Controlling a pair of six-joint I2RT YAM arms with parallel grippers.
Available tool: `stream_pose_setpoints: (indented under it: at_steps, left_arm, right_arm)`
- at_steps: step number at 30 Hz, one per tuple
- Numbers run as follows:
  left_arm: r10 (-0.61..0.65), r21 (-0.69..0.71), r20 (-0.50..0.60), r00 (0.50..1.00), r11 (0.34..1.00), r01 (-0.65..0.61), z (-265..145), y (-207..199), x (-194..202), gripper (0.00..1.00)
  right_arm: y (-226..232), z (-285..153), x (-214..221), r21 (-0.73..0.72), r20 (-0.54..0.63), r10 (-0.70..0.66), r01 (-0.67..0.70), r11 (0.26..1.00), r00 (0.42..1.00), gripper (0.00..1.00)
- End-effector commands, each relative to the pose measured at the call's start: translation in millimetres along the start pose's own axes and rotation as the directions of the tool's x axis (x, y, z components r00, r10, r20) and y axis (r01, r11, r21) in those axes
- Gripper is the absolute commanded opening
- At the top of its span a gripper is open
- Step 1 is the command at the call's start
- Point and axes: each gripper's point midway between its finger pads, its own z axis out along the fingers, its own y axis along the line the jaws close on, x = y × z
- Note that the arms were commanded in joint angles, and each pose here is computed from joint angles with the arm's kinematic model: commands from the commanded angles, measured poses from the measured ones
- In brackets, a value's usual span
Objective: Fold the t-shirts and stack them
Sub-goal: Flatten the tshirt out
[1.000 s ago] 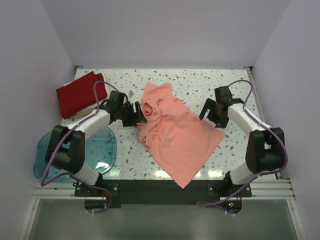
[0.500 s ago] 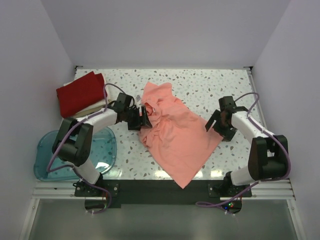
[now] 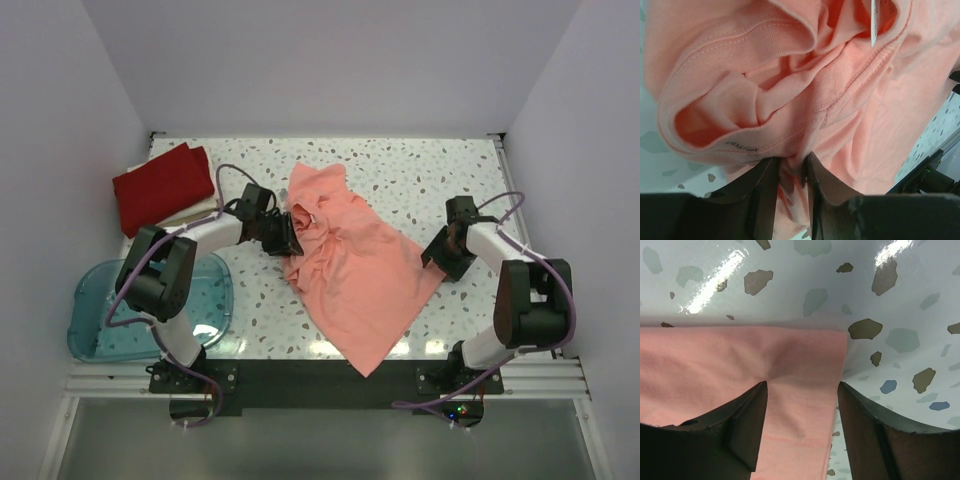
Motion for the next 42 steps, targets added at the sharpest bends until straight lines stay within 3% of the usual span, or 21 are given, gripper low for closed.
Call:
stream_pose_setpoints:
  at_steps: [1,3,5,7,11,14,24,30,36,42]
  left_arm:
    - [0.055,0.060,0.062,0.997,0.996,-0.059,0,-19,-22,0.31]
    - [0.058,0.064,0.075,0.995,0.996,-0.063,-1,-22,-26,0.23]
    - [0.060,0.062,0.091,0.994,0.996,-0.065,-2,-23,-30,0.22]
    - [0.061,0.071,0.116,0.991,0.995,-0.070,-5,-28,-36,0.19]
    - [0.070,0.087,0.185,0.980,0.992,-0.087,-17,-41,-53,0.00]
    - [0.090,0.048,0.257,0.962,0.993,-0.105,-34,-47,-72,0.00]
    - [0.055,0.049,0.526,0.849,0.994,-0.095,-137,-62,-131,0.00]
    - [0.108,0.050,0.674,0.731,0.980,-0.191,-209,-78,-152,0.00]
    - [0.170,-0.011,0.779,0.604,0.966,-0.258,-277,-99,-161,0.00]
    - [0.172,-0.049,0.869,0.464,0.963,-0.264,-344,-123,-160,0.00]
  right_arm:
    - [5,8,-13,-0.009,0.038,0.013,-0.012,1.000,0.999,0.60]
    - [6,13,-14,-0.006,0.027,0.008,-0.008,1.000,1.000,0.51]
    - [9,17,-16,-0.009,0.024,-0.001,0.001,1.000,1.000,0.46]
    - [11,19,-20,-0.006,0.028,-0.002,0.002,1.000,1.000,0.31]
    - [16,18,-27,0.003,0.023,-0.015,0.015,1.000,1.000,0.11]
    - [19,6,-42,0.014,0.060,-0.030,0.029,0.999,0.998,0.01]
    - [20,-90,-133,-0.096,0.293,0.100,-0.075,0.993,0.951,0.00]
    - [18,-191,-183,-0.180,0.540,0.163,-0.076,0.981,0.826,0.00]
    - [-3,-303,-207,-0.243,0.752,0.241,-0.082,0.967,0.614,0.00]
    - [-26,-392,-210,-0.294,0.860,0.297,-0.073,0.953,0.415,0.00]
